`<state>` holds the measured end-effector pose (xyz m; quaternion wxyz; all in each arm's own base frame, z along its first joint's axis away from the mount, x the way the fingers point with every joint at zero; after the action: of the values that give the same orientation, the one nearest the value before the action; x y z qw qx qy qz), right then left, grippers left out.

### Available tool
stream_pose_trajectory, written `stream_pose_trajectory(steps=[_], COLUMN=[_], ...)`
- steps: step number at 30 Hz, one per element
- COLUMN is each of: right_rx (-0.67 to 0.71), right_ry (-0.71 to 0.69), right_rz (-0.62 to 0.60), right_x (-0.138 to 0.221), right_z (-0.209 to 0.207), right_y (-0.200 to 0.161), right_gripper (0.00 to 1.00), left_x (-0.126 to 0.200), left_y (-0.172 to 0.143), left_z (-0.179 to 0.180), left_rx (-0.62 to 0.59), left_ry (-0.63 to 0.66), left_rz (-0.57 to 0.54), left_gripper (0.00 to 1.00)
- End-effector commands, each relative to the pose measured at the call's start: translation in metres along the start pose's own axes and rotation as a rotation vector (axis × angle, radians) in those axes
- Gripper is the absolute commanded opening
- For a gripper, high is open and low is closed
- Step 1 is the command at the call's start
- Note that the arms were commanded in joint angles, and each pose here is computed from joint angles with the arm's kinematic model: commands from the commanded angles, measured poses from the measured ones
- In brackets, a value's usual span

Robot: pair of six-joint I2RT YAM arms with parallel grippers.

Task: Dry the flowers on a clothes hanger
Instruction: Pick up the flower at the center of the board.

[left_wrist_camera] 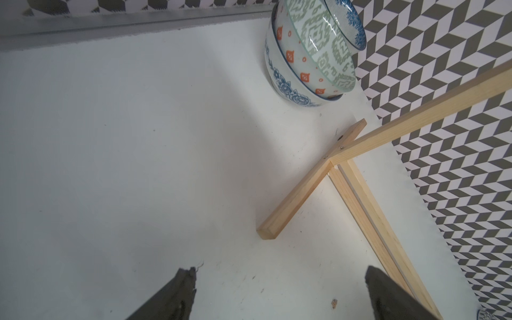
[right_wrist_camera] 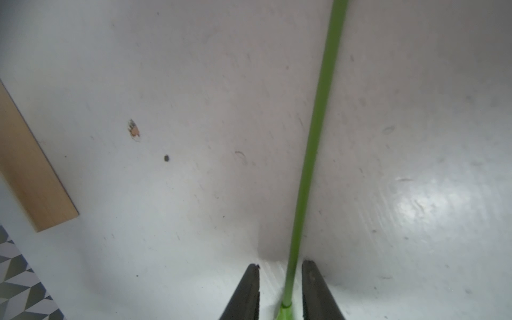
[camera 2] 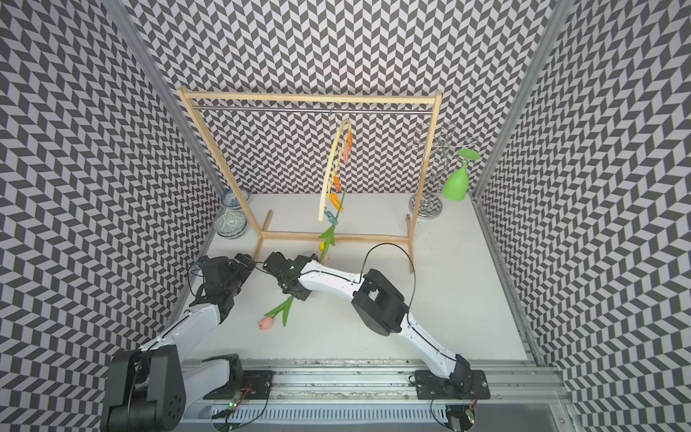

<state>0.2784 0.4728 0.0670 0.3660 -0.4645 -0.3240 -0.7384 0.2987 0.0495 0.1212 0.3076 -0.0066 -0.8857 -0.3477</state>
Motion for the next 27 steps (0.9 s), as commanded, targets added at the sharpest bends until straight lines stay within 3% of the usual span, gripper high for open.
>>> stream_pose_trajectory(steps=[1,9,17,19,22,27], right_rx=[-0.024,-0.056,-0.033,-0.02,0.024,0.204], right_ry=[-0.057,-0.094,-0.218,-0.239,-0.253,-0.287], right_rz=[0.012,0.072,0.111,0.118,0.095,-0.004], right_x=[-0.016,-0.032,-0.054,-0.06,-0.065,-0.063], right_z=[-0.011,-0.019,-0.042,-0.048,-0.052,-0.06], right_y=[-0.004,-0.012,-0.014,-0.015,-0.011,0.016], right_gripper=[0.28,0.19,0.17,0.12,0.01,0.0], left_x=[0.005,0.001,-0.008,-0.009,-0.008,-0.007], left_y=[0.008,0.006,0.003,0.003,0.003,0.003], left_z=[0.007,0.009,0.015,0.017,0.016,0.014], left_rx=[-0.017,-0.001,-0.01,-0.01,-0.009,-0.006], left_ry=[0.015,-0.008,0.014,0.02,0.004,-0.017], left_rz=[-0.069,-0.036,0.01,0.013,0.014,0.014], left_gripper=[1.0,1.0,1.0,1.0,1.0,1.0])
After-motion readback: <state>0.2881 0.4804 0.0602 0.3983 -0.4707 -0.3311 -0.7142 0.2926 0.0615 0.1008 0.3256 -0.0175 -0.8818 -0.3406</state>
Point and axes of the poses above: each gripper's point midway between its finger pads, its own x axis back along the fingers, its own z axis along the line the jaws close on, y = z × x, the point moved 4 cm from there along x, back along the fingers, and after that the axes turned 1 degree about -x, right-handed, at the moved point
